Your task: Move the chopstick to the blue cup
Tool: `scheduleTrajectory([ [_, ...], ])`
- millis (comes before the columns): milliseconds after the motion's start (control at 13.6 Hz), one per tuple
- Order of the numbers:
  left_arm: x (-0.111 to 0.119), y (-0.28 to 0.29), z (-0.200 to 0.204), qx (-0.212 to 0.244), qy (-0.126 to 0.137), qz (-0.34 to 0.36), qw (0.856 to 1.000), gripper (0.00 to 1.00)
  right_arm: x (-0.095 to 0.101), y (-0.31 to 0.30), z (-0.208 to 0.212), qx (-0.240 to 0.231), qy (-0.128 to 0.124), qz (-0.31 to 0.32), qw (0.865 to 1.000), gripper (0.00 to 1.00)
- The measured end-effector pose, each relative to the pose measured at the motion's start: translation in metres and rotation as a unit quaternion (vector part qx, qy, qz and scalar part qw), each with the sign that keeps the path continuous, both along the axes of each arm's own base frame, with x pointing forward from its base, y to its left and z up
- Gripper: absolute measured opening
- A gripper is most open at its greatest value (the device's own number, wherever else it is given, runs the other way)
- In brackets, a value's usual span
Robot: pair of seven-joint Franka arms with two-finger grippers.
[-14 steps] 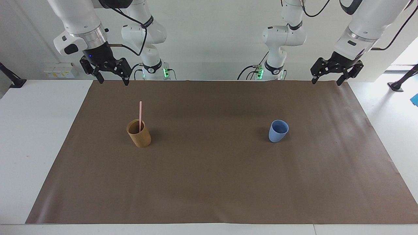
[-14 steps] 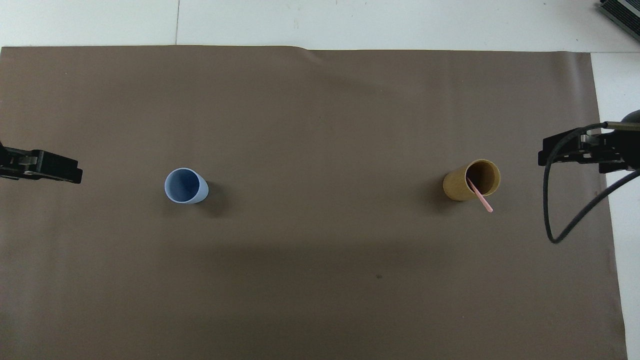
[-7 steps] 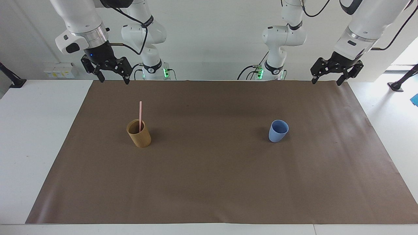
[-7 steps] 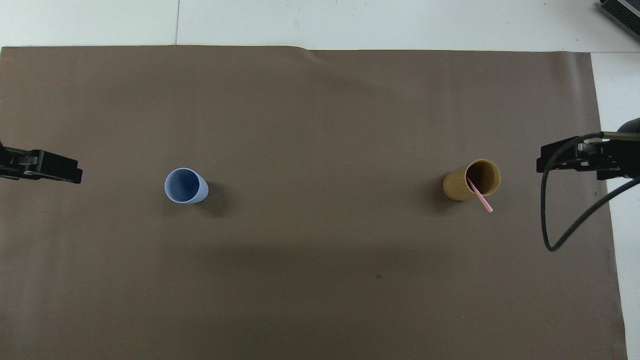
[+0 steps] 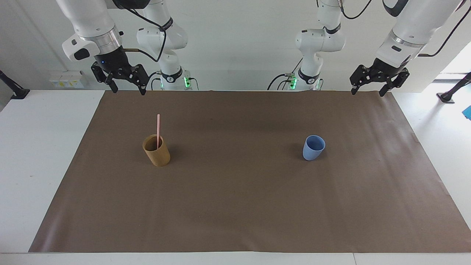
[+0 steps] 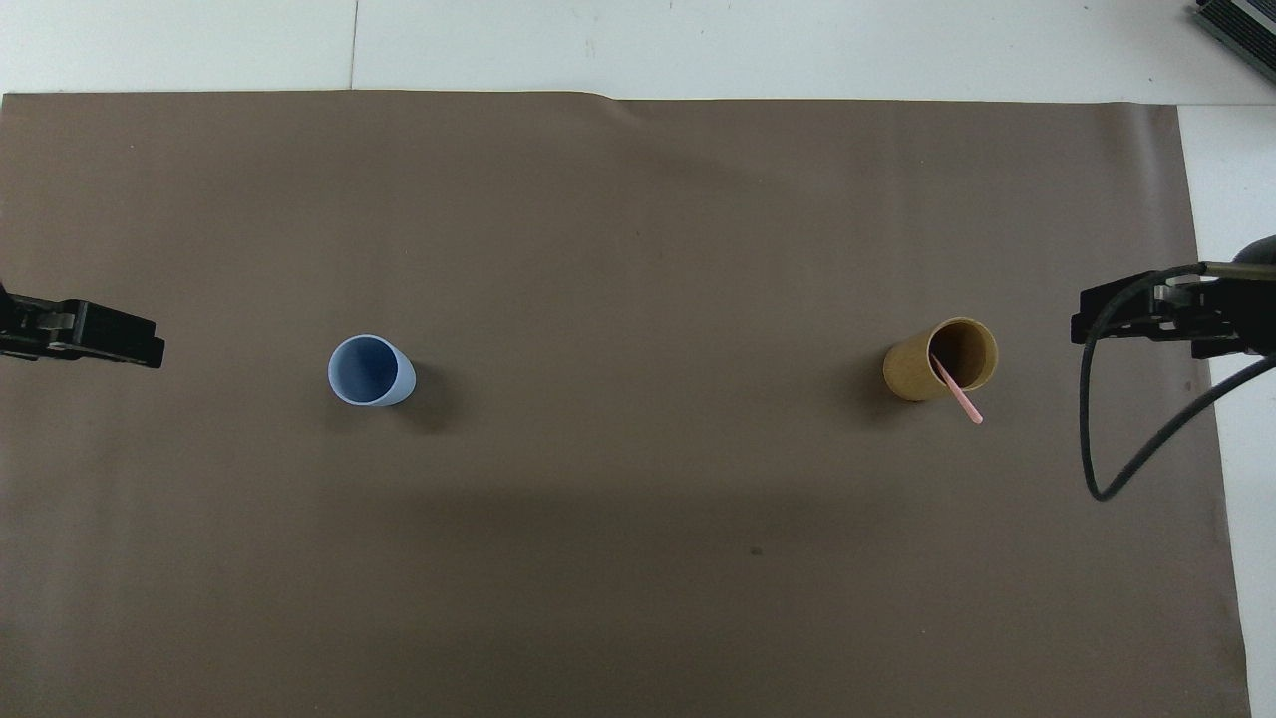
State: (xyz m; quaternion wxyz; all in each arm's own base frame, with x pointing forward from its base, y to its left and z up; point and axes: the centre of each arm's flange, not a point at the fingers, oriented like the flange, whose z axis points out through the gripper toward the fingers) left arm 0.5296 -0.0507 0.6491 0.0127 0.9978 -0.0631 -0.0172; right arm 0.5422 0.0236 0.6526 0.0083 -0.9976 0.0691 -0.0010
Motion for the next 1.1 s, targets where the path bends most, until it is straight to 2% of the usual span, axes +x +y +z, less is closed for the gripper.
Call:
scheduleTrajectory([
  [220,-0.001,-0.002,-0.001,0.000,0.004,-0.002,1.000,1.00,0.000,0.000,0.000,0.000,0.000,0.000,1.000,1.00],
  [367,0.007,-0.006,-0.012,-0.002,-0.016,0.003,1.000,1.00,0.000,0.000,0.000,0.000,0.000,0.000,1.000,1.00],
  [734,0.026,-0.011,-0.111,-0.005,-0.038,0.065,0.997,1.00,0.000,0.000,0.000,0.000,0.000,0.000,1.000,1.00],
  [954,0.020,-0.034,-0.160,-0.003,-0.028,0.076,0.997,1.00,0.000,0.000,0.000,0.000,0.000,0.000,1.000,1.00],
  [1101,0.010,-0.050,-0.197,0.001,-0.011,0.069,0.998,1.00,0.000,0.000,0.000,0.000,0.000,0.000,1.000,1.00],
])
